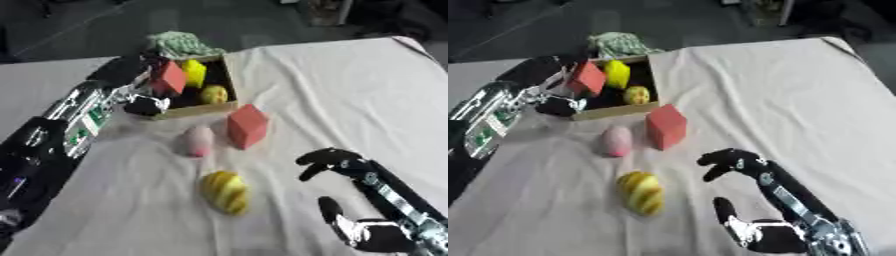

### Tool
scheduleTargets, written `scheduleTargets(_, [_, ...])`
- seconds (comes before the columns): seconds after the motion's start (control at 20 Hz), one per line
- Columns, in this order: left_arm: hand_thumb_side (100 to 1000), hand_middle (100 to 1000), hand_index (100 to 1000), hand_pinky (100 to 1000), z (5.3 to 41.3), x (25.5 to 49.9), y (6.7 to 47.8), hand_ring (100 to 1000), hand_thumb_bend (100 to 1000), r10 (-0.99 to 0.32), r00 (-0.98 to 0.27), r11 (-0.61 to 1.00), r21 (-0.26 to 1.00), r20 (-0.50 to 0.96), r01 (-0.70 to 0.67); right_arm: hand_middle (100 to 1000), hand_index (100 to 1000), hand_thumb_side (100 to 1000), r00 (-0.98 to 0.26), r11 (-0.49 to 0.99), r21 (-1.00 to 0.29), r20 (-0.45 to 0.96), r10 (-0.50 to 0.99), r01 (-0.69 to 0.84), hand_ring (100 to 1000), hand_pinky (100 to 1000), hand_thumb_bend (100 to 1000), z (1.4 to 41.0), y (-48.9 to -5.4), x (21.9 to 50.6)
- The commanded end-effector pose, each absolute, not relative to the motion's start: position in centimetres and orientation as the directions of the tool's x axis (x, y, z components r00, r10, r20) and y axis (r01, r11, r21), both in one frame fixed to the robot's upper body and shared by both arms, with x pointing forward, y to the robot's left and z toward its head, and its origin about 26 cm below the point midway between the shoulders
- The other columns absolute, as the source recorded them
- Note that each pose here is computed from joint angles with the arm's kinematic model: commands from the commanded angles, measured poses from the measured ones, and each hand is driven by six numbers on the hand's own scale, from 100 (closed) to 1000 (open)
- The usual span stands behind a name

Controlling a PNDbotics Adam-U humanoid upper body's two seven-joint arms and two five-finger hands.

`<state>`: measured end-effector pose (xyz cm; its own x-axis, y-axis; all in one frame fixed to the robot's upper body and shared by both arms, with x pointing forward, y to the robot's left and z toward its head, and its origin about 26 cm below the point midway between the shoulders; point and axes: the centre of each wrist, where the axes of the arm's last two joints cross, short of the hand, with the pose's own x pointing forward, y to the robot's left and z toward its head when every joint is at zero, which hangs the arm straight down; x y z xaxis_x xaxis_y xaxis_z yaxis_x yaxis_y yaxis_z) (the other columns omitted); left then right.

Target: Pick up objects on the table and place them in the box.

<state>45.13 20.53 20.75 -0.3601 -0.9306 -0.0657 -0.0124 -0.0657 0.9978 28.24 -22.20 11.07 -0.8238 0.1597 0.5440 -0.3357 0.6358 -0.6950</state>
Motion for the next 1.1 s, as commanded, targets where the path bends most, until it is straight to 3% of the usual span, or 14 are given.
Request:
scheduleTargets(0.05, [569, 851, 984, 867, 22.7, 44.9, 21.0, 831, 120, -0.927, -0.359, -0.096, 0.994, -0.105, -0.044, 789, 910, 432, -0.834, 0.632, -0.705, 0.527, 0.162, -0.323, 681, 697, 100, 11.6, -22.3, 28.2])
scheduleTargets(0.45, [541, 865, 990, 869, 22.6, 44.8, 21.4, 836, 199, -0.929, -0.343, -0.127, 0.991, -0.137, -0.053, 789, 910, 433, -0.833, 0.63, -0.706, 0.528, 0.164, -0.324, 681, 697, 100, 11.5, -22.3, 28.2])
scheduleTargets(0.8, [588, 867, 995, 867, 20.8, 45.3, 21.5, 835, 297, -0.927, -0.327, -0.181, 0.983, -0.183, -0.037, 789, 911, 433, -0.834, 0.63, -0.705, 0.528, 0.159, -0.326, 681, 697, 100, 11.5, -22.2, 28.2])
scheduleTargets(1.1, [569, 862, 994, 868, 21.0, 45.4, 21.6, 834, 240, -0.925, -0.335, -0.17, 0.984, -0.18, -0.058, 788, 910, 433, -0.834, 0.632, -0.704, 0.528, 0.161, -0.324, 681, 697, 100, 11.6, -22.3, 28.3])
